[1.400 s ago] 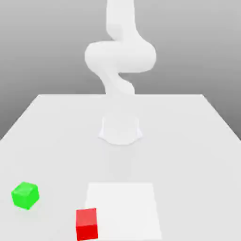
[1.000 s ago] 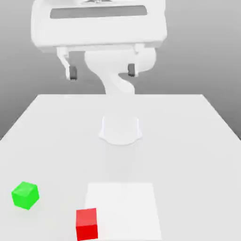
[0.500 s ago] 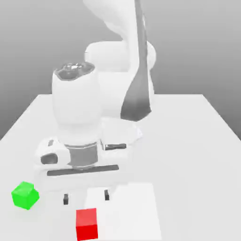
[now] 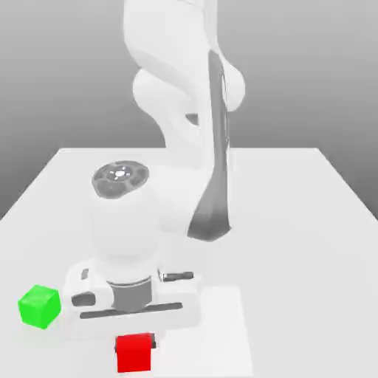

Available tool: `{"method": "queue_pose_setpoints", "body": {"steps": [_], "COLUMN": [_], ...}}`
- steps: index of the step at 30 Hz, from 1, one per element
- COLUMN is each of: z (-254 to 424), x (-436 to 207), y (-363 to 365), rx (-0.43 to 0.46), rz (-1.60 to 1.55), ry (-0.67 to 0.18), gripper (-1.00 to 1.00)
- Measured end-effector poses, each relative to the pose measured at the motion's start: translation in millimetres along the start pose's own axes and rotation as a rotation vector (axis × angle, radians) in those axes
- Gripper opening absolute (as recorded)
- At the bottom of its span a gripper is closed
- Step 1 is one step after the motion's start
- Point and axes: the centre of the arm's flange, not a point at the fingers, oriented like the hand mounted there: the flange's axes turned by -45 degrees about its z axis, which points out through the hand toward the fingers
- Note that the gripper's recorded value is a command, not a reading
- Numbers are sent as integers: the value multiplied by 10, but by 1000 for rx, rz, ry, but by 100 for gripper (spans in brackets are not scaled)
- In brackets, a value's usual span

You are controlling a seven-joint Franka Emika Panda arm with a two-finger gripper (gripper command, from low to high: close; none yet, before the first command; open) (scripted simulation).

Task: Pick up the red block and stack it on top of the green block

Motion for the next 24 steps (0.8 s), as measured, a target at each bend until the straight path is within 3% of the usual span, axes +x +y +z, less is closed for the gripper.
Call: {"method": "queue_pose_setpoints", "body": {"steps": [15,21,22,24], "z": [-501,35,99,99], "x": [-1240,-1366,-1372,-1372], "y": [1636,1743,1741,1741], "rx": [2,1,1,1], "rz": [917,1006,1007,1007], "ry": [1,1,1,1], "gripper": [-100,-100,100,100]}}
